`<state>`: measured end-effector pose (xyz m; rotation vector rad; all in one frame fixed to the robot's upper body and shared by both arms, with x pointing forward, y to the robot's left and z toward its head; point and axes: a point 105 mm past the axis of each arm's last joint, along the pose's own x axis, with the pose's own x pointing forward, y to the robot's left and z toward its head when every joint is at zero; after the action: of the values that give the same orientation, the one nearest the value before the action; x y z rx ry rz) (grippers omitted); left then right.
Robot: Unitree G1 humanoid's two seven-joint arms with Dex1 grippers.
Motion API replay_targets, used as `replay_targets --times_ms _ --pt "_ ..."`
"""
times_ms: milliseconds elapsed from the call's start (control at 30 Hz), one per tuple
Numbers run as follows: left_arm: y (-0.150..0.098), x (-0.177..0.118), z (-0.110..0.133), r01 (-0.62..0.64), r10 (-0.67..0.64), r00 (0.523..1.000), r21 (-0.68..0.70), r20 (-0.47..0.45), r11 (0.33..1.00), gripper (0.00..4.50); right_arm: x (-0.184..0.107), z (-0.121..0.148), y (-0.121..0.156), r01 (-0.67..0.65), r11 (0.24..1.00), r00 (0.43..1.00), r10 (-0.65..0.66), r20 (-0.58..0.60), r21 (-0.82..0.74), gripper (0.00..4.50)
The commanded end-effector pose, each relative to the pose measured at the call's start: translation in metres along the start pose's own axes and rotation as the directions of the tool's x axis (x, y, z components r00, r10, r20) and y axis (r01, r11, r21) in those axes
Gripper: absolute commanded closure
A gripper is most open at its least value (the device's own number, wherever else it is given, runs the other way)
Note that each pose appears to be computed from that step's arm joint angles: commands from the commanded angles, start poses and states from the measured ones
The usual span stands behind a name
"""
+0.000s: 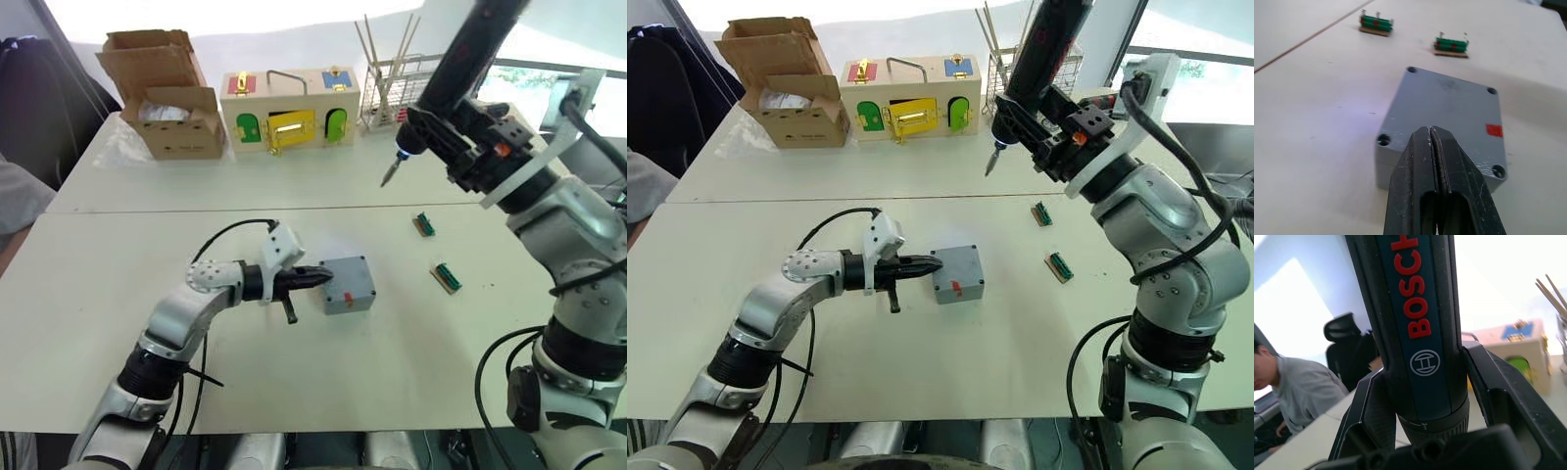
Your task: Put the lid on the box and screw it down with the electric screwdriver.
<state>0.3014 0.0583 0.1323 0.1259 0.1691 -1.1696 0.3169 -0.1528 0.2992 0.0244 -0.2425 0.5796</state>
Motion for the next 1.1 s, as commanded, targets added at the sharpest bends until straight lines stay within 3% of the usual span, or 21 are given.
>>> replay_targets --times_ms 33,133,267,367,600,967,1033,1100 --pt "0.003 -0.015 0.040 -0.014 0.009 0.994 0.045 0.108 0.999 4.50 -0.014 0.009 -0.028 0.053 0.998 0.989 -0.058 -0.139 -0.039 2.63" --pt "-0.015 -0.028 0.045 0.099 -0.102 0.995 0.138 0.015 0.986 4.50 -0.041 0.002 -0.075 0.157 0.984 0.889 -0.177 -0.423 -0.082 2.63" --pt "-0.041 -0.034 0.044 0.228 -0.217 0.973 0.213 -0.074 0.950 4.50 -0.074 -0.013 -0.120 0.252 0.960 0.752 -0.274 -0.600 -0.122 2.63" --pt "-0.056 -0.034 0.044 0.292 -0.275 0.956 0.252 -0.101 0.923 4.50 -0.092 -0.031 -0.121 0.267 0.963 0.682 -0.162 -0.713 0.036 2.63" --pt "-0.082 -0.014 0.036 0.326 -0.316 0.945 0.263 -0.084 0.908 4.50 -0.142 -0.092 -0.144 0.314 0.949 0.411 -0.129 -0.902 0.007 2.63" --pt "-0.075 -0.005 0.030 0.249 -0.248 0.968 0.195 -0.031 0.949 4.50 -0.151 -0.123 -0.164 0.347 0.937 0.309 -0.141 -0.940 -0.027 2.63" --pt "-0.069 -0.006 0.028 0.220 -0.218 0.975 0.191 -0.032 0.957 4.50 -0.148 -0.125 -0.165 0.332 0.943 0.309 -0.139 -0.941 -0.031 1.61" --pt "-0.056 -0.010 0.030 0.159 -0.157 0.987 0.195 -0.025 0.968 4.50 -0.147 -0.127 -0.167 0.313 0.948 0.301 -0.157 -0.941 -0.059 0.92"
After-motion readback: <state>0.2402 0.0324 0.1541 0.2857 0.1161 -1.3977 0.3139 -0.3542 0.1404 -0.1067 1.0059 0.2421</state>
